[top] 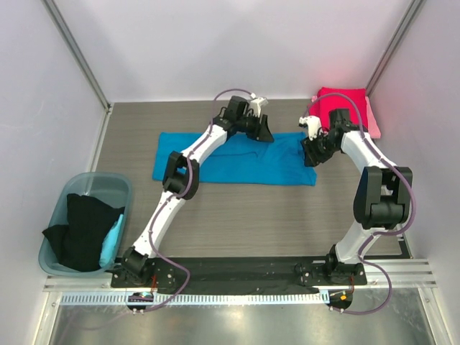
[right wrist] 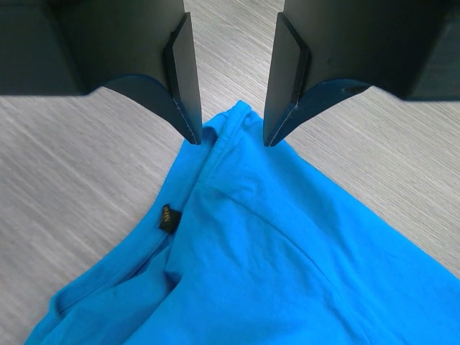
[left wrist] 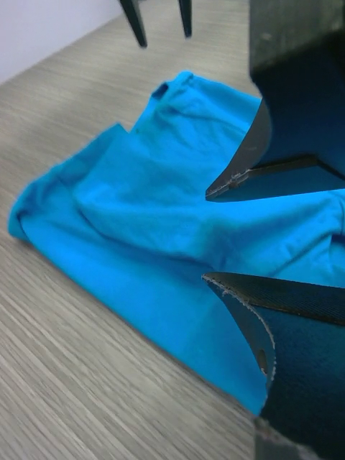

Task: Fold and stack the t-shirts
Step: Fold the tshirt

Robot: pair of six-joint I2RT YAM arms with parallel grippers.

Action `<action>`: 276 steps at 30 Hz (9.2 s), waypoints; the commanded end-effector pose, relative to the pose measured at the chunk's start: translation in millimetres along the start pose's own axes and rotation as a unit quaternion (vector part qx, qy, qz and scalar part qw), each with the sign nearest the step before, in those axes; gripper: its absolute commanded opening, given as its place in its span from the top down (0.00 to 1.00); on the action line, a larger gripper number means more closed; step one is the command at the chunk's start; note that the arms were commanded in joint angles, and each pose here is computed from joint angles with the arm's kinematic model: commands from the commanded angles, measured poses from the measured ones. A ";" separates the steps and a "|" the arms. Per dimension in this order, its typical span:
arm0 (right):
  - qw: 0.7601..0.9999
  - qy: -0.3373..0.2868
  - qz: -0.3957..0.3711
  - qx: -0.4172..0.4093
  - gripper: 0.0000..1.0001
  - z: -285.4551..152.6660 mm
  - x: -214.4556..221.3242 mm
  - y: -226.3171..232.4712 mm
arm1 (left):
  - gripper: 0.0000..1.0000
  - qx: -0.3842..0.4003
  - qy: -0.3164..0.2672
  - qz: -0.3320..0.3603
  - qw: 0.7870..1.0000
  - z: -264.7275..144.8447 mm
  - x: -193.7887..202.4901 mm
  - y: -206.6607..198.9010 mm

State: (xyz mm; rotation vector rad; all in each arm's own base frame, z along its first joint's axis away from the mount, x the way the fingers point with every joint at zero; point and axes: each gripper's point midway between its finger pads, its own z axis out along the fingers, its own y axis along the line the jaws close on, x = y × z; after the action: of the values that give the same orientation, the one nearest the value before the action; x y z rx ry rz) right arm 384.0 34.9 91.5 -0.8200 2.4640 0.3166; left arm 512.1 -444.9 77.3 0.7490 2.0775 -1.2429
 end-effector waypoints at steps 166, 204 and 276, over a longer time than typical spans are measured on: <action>0.991 -0.040 0.003 0.129 0.68 146.9 -118.1 -117.7 | 0.92 -0.274 0.356 -0.016 0.893 -345.9 207.2 70.2; 0.983 -0.061 -0.052 0.168 0.67 162.5 -161.6 -114.5 | 0.63 -0.313 0.472 0.126 0.815 -374.7 222.8 78.4; 0.860 -0.467 0.060 0.197 0.34 -62.3 -377.6 -4.4 | 0.62 0.003 0.259 0.232 0.938 -232.3 123.3 -266.9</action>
State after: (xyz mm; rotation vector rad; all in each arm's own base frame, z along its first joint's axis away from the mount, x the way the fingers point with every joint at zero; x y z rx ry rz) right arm 670.8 221.6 206.9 -0.4260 1.7190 0.1529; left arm 163.0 -360.3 165.1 1.8717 2.1566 -0.8754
